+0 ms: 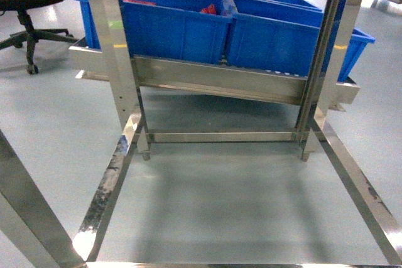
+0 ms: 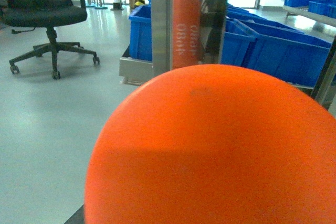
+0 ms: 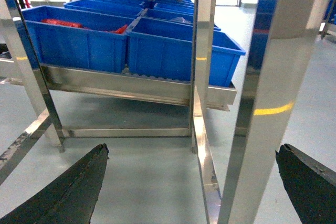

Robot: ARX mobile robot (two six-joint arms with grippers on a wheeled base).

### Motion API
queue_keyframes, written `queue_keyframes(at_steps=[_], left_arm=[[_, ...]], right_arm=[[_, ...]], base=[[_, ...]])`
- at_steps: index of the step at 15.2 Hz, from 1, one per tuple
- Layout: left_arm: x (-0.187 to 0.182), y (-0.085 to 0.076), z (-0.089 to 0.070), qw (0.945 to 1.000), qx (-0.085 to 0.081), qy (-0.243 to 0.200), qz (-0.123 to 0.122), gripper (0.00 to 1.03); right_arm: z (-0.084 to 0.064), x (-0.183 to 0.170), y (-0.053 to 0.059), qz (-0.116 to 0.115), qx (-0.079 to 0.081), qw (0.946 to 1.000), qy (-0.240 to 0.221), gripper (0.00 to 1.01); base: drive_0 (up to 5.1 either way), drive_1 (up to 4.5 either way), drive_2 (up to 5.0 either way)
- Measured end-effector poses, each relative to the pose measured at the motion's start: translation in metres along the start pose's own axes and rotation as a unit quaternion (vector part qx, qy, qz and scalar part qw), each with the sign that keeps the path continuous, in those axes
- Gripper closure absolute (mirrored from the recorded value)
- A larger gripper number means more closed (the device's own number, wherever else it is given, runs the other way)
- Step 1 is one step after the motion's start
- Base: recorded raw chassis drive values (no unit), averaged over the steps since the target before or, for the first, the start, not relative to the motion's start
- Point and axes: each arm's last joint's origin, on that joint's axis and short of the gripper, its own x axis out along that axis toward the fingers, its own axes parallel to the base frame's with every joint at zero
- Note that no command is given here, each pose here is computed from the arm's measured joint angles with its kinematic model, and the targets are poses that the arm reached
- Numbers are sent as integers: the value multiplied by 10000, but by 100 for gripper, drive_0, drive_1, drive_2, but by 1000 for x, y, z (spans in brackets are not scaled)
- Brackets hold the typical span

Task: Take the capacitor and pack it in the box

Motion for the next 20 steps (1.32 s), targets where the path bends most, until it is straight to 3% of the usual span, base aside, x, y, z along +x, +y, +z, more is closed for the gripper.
queue_keyframes(at_steps=[20], left_arm=[[0, 0, 0, 10000, -2, 2, 0, 59]], right_arm=[[0, 0, 0, 13, 0, 10000, -11, 3]], base=[[-482, 255, 255]])
